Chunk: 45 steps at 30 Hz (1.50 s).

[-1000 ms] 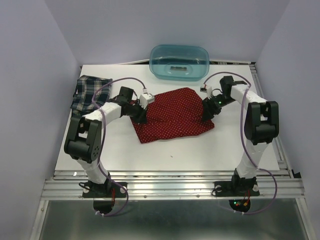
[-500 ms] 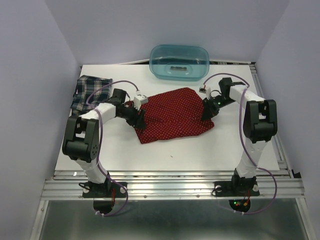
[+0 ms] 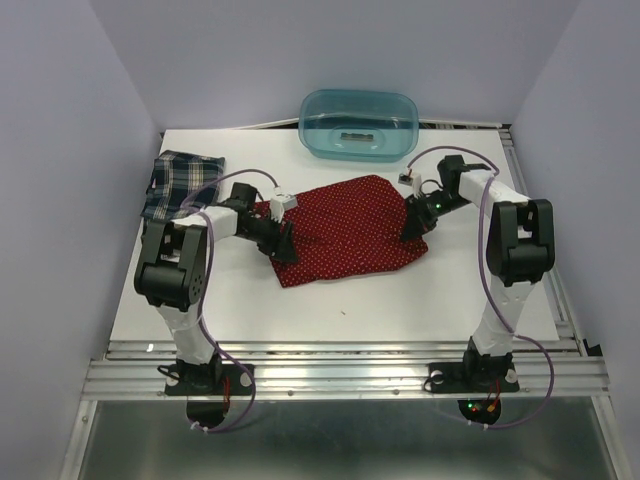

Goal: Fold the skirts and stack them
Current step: Flatten the skirt out

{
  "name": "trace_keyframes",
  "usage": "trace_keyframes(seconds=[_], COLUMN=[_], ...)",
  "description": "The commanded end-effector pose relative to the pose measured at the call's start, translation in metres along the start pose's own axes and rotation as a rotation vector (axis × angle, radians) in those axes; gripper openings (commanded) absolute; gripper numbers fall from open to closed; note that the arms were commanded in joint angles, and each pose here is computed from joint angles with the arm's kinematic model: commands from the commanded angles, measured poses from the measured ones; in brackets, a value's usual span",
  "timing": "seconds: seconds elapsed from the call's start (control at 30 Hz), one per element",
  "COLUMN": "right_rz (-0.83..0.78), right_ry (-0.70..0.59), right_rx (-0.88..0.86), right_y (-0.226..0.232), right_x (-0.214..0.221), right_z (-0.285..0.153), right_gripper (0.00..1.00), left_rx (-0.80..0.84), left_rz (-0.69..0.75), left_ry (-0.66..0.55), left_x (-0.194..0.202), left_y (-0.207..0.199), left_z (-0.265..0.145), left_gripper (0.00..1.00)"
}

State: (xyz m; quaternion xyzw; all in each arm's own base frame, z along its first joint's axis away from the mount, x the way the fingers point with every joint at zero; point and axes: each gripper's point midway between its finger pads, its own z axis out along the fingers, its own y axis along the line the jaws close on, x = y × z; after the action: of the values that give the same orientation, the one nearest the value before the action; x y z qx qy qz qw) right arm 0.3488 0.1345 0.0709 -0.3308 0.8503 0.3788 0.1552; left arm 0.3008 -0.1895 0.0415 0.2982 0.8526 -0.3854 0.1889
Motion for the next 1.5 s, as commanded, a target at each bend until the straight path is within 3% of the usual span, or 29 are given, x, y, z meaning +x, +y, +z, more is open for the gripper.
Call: trace_keyframes(seconds=[0.0, 0.13, 0.27, 0.37, 0.47, 0.5, 0.57, 0.77, 0.97, 1.17, 1.37, 1.47], right_rz=[-0.015, -0.028, -0.039, -0.036, -0.032, -0.033, -0.047, -0.105, -0.269, -0.389, -0.472, -0.485], right_ry=[-0.061, -0.093, -0.099, -0.103, -0.118, -0.124, -0.147, -0.278, -0.652, -0.893, -1.007, -1.028], right_rx=[-0.011, 0.010, 0.027, 0.030, 0.033, 0.035, 0.058, 0.212, 0.517, 0.617, 0.585, 0.581], right_y=[0.014, 0.017, 0.020, 0.020, 0.021, 0.021, 0.023, 0.038, 0.093, 0.182, 0.262, 0.278], right_x=[-0.018, -0.030, -0.034, -0.036, -0.043, -0.046, -0.057, -0.110, -0.203, -0.217, -0.189, -0.177], right_z=[-0.011, -0.018, -0.024, -0.025, -0.028, -0.030, -0.038, -0.086, -0.205, -0.286, -0.319, -0.323], right_gripper=[0.01, 0.01, 0.01, 0.01, 0.01, 0.01, 0.01, 0.01, 0.01, 0.01, 0.01, 0.01], left_rx=[0.027, -0.014, -0.036, -0.004, 0.019, 0.024, 0.022, -0.159, -0.480, -0.607, -0.621, -0.617], left_rz=[-0.007, -0.039, -0.055, -0.070, -0.071, -0.071, -0.040, 0.107, 0.404, 0.600, 0.742, 0.736], left_ry=[-0.047, -0.065, -0.080, -0.077, -0.080, -0.082, -0.096, -0.325, -0.621, -0.829, -0.958, -0.955], left_x=[-0.022, -0.030, -0.033, -0.032, -0.032, -0.033, -0.041, -0.118, -0.188, -0.178, -0.135, -0.124], left_y=[-0.002, 0.006, 0.008, 0.005, 0.002, 0.001, -0.004, -0.009, -0.069, -0.150, -0.228, -0.235], left_z=[0.002, 0.001, -0.002, 0.002, 0.003, 0.002, -0.006, -0.095, -0.219, -0.292, -0.332, -0.332], left_gripper=[0.57, 0.54, 0.60, 0.59, 0.36, 0.18, 0.00, 0.00, 0.00, 0.00, 0.00, 0.00])
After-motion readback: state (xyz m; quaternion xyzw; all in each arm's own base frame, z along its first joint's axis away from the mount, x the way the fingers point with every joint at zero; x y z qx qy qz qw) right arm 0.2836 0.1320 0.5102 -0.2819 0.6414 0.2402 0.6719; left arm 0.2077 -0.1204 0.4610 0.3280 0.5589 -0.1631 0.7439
